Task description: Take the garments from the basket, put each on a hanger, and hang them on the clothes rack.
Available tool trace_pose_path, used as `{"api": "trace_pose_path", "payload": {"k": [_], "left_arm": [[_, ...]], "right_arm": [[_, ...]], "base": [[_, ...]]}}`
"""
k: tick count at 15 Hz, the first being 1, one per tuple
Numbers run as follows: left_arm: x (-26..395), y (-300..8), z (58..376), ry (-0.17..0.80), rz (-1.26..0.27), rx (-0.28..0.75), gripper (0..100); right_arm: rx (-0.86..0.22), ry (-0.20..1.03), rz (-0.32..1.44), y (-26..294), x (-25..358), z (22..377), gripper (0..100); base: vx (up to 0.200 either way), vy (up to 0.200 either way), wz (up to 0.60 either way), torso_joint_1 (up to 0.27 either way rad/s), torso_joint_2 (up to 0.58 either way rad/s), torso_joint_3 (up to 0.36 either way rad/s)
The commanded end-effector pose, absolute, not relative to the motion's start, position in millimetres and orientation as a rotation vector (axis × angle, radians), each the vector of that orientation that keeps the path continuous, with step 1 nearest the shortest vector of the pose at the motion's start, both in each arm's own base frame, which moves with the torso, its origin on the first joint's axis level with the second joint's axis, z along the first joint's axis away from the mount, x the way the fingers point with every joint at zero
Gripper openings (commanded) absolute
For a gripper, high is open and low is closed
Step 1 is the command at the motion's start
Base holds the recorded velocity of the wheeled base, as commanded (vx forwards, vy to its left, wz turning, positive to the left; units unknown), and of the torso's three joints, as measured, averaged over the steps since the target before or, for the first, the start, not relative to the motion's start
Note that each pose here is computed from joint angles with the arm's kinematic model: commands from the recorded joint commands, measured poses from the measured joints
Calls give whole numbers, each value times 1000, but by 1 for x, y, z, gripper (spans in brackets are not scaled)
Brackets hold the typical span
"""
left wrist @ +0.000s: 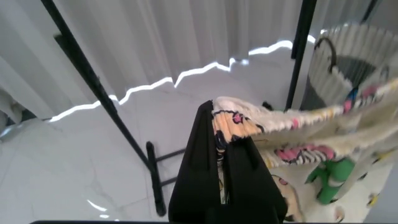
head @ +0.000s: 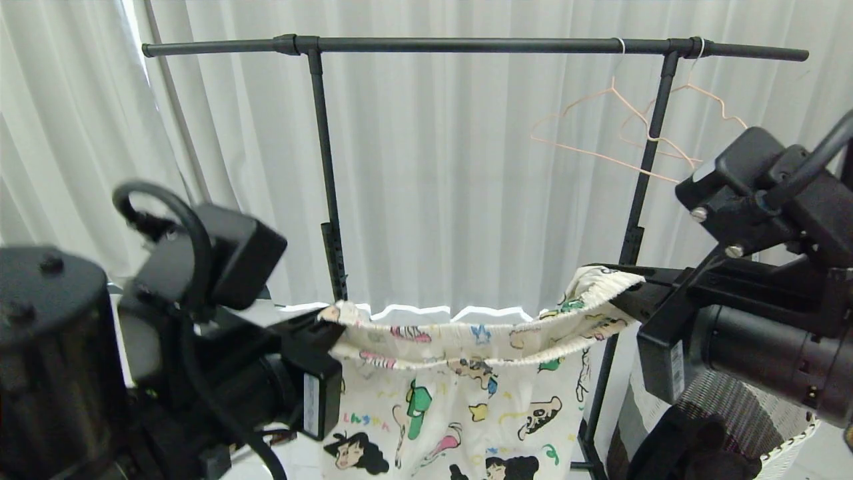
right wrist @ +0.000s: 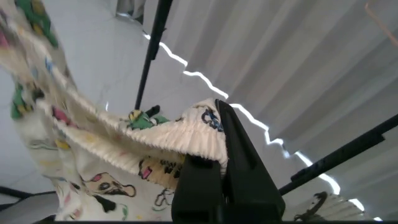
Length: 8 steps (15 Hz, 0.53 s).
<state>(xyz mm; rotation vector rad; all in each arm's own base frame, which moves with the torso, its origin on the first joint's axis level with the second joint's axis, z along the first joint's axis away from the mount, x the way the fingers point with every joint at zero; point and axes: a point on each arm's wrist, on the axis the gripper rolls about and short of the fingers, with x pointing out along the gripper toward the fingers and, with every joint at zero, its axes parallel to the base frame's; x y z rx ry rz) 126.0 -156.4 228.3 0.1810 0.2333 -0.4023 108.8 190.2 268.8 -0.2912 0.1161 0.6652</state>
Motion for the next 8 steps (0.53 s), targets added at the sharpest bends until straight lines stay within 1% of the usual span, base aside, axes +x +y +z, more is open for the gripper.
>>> {"api": "trace_pose_path", "payload": {"k": [1, 2, 4, 7, 8], "left_arm": [[129, -153, 305, 188, -385, 137, 0], [127, -150, 319, 196, -386, 144, 0], [120, -141, 337, 211, -389, 156, 0], [115, -136, 345, 189, -395, 137, 0], [114, -136, 344, 190, -402, 138, 0]], "right_arm": [[-282, 73, 664, 181, 104, 280, 0], [-293, 50, 651, 179, 107, 286, 0], [-315, -6, 594, 173, 117, 303, 0], [-313, -71, 519, 162, 126, 329, 0], [-312, -71, 516, 161, 126, 331, 0]], "base": [[0, 0, 0, 0, 0, 0], [0, 0, 0, 0, 0, 0], [0, 0, 0, 0, 0, 0], [0, 0, 0, 0, 0, 0], [0, 0, 0, 0, 0, 0]]}}
